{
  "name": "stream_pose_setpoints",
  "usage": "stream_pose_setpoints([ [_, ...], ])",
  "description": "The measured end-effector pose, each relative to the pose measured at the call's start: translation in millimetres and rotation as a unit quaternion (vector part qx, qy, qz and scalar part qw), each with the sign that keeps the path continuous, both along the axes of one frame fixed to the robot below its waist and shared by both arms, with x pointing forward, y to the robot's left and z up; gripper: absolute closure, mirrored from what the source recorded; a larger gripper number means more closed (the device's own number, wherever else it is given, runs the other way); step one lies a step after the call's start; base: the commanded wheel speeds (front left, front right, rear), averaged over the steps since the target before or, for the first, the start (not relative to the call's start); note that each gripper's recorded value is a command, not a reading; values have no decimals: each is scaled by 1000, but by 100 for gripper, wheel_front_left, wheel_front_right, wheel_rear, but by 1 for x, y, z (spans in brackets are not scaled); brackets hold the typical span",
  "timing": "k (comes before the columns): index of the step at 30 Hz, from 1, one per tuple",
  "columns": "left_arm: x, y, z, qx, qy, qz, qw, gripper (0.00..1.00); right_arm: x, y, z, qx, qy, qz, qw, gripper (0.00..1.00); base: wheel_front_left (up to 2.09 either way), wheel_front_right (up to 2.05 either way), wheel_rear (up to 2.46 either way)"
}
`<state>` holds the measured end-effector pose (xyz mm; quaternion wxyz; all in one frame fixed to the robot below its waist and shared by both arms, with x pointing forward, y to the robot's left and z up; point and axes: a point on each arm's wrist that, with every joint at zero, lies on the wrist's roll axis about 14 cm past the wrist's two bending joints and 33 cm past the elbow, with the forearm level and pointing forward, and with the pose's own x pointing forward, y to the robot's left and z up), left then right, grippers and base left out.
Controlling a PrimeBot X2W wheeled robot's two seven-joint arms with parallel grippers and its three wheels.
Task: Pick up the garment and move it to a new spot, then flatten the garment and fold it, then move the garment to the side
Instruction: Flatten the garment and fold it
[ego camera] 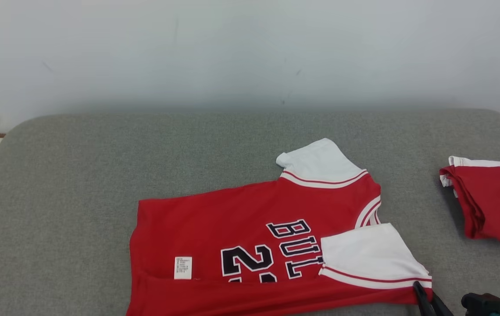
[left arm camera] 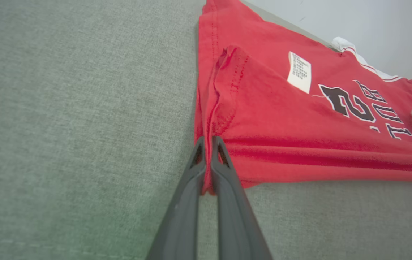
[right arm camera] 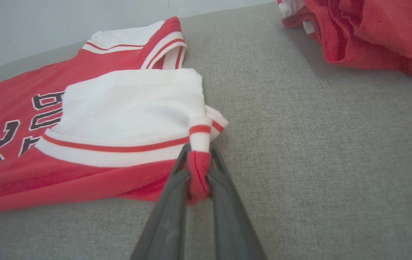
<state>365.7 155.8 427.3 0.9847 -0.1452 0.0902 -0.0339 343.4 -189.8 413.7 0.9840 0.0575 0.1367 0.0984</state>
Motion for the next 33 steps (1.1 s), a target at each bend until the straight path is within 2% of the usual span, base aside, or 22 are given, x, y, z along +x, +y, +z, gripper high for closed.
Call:
stream_pose_setpoints([
  [5, -13, 7, -4, 7, 6, 9, 1000, 100, -13, -1, 3, 6, -5, -3, 1000, 100, 0, 0, 0],
  [12, -20, 13, -10, 15, 16, 18, 1000, 100, -11, 4, -1, 7, 4, 5, 1000, 100, 0, 0, 0],
  [13, -19, 13, -10, 16, 16, 18, 1000, 89, -10, 3, -3, 7, 7, 3, 1000, 72, 0, 0, 0],
  [14, -18, 13, -8, 18, 14, 18, 1000, 40, -8, 3, -3, 7, 7, 2, 1000, 0, 0, 0, 0],
  [15, -16, 14, -6, 22, 11, 20, 999, 3, -4, 1, 0, 5, 3, 0, 1000, 0, 0, 0, 0],
  [16, -16, 14, -6, 22, 11, 20, 999, 0, -4, 1, 0, 5, 3, 0, 1000, 0, 0, 0, 0],
  [25, 5, 19, 14, 48, -21, 33, 998, 0, 29, -15, 28, -23, -50, -20, 998, 0, 0, 0, 0],
  [33, 56, 14, 45, 70, -65, 20, 995, 0, 67, 13, 58, -29, -108, 11, 994, 0, 0, 0, 0],
])
